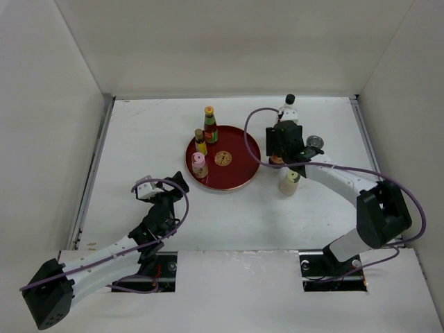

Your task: Organize the condiment bottles

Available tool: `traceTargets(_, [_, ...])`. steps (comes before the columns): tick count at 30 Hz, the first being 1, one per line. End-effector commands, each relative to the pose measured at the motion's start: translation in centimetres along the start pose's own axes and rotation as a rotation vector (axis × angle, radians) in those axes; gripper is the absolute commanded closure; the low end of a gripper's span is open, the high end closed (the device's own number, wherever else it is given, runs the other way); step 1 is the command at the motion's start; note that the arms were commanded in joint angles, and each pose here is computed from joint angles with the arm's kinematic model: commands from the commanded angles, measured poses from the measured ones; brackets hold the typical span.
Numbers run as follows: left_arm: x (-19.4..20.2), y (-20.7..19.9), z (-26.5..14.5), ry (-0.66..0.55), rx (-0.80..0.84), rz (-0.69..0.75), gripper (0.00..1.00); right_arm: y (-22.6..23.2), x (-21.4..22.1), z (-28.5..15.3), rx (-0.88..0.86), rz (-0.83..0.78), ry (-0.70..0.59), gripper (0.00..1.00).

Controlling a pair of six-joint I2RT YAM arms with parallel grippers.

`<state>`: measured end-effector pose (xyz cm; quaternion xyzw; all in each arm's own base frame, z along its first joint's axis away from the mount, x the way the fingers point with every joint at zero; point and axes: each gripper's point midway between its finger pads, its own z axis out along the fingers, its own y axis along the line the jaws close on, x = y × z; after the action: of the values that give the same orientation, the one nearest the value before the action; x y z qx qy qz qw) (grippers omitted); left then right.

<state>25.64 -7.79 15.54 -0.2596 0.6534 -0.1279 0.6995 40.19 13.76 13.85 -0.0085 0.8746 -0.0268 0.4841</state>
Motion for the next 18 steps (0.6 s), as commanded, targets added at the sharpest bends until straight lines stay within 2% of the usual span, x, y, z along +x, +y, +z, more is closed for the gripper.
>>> traceTargets(1, [-0.5, -0.5, 0.1, -0.018, 0.024, -0.056, 0.23, 3.2, -11.7, -4.6, -0.102, 0.111, -0.306, 0.46])
traceTargets(4, [-0.2, -0.6, 0.1, -0.01, 0.03, -0.051, 0.23, 6.0, -13.2, -4.6, -0.153, 0.098, -0.329, 0.45])
traceTargets(9, [-0.2, -0.6, 0.2, -0.008, 0.034, -0.051, 0.22, 11.1, -14.8, -2.0, -0.227, 0.097, -0.347, 0.42])
traceTargets(18, [0.1, -0.5, 0.3, -0.002, 0.032, -0.039, 0.22, 16.0, -16.9, 2.7, -0.257, 0.093, -0.36, 0.41])
